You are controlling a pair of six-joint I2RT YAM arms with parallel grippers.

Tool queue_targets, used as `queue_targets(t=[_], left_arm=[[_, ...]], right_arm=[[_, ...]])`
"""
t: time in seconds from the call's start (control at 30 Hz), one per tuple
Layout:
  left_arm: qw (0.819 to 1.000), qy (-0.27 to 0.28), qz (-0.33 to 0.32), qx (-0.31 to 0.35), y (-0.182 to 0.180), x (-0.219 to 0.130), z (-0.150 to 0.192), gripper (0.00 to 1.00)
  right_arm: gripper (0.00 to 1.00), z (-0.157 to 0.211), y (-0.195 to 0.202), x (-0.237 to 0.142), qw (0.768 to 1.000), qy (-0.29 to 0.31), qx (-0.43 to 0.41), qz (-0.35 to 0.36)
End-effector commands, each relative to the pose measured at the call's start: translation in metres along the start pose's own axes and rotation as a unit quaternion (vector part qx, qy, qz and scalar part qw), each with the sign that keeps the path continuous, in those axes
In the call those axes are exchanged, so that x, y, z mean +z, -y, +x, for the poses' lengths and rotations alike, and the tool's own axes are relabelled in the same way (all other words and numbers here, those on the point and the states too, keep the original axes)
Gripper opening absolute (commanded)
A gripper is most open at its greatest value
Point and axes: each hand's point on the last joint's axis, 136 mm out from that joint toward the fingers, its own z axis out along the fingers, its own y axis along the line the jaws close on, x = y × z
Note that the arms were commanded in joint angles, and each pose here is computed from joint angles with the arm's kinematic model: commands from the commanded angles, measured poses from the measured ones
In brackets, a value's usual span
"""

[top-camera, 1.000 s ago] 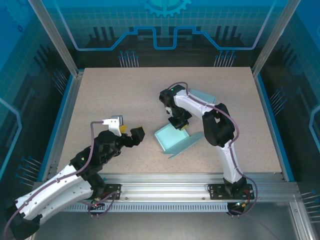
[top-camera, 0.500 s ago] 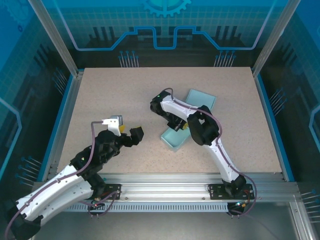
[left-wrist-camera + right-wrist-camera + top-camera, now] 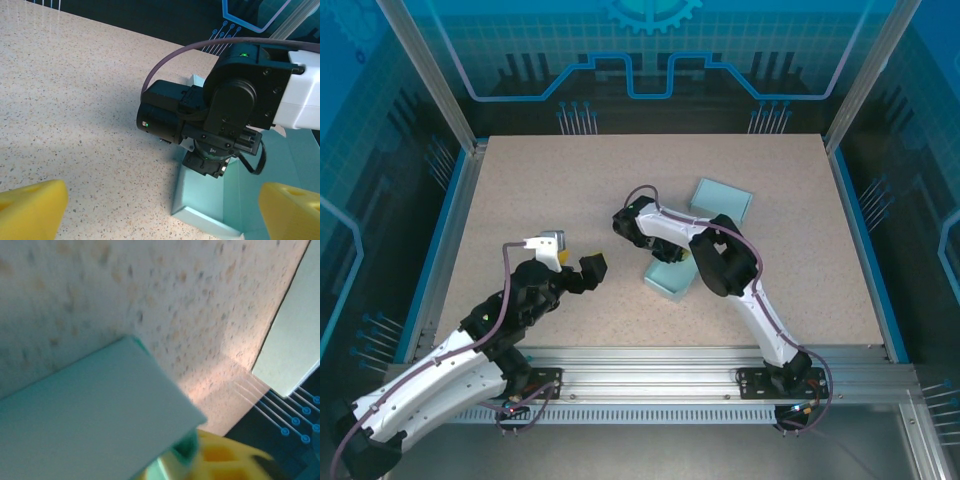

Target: Fold the paper box

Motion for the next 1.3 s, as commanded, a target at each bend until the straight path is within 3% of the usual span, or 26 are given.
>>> queue_targets(t=[0.0, 0.07, 0.6, 0.8, 0.93, 1.07, 1.27], left_arm=[[1.0, 0.002, -0.006, 0.008, -0.005, -0.001, 0.0, 0.99], [1.0, 0.003, -0.006, 0.008, -0.004, -0.002, -0.001, 0.99], [1.0, -0.011, -0.011, 0.019, -0.007, -0.001, 0.006, 0.99], [0.998, -0.027, -0.05, 0.034, -0.022, 0.002, 0.013, 0.96], [0.994, -0.054, -0.081, 0.041, -0.035, 0.014, 0.026, 0.93], [0.988, -0.097, -0.108, 0.047, -0.047, 0.035, 0.046, 0.89], [0.976, -0.159, -0.132, 0.07, -0.053, 0.066, 0.072, 0.81]], right_arm=[[0.38, -0.027, -0.037, 0.004, 0.997, 0.047, 0.031, -0.047], [0.43, -0.025, -0.032, -0.004, 0.996, 0.056, 0.041, -0.051], [0.58, -0.011, 0.011, -0.088, 0.988, 0.137, 0.068, -0.036], [0.63, 0.003, 0.031, -0.129, 0.977, 0.181, 0.101, -0.044], [0.66, 0.025, 0.055, -0.171, 0.958, 0.241, 0.141, -0.062], [1.0, 0.06, 0.078, -0.203, 0.934, 0.292, 0.188, -0.081], [1.0, 0.123, 0.104, -0.218, 0.885, 0.351, 0.279, -0.121]])
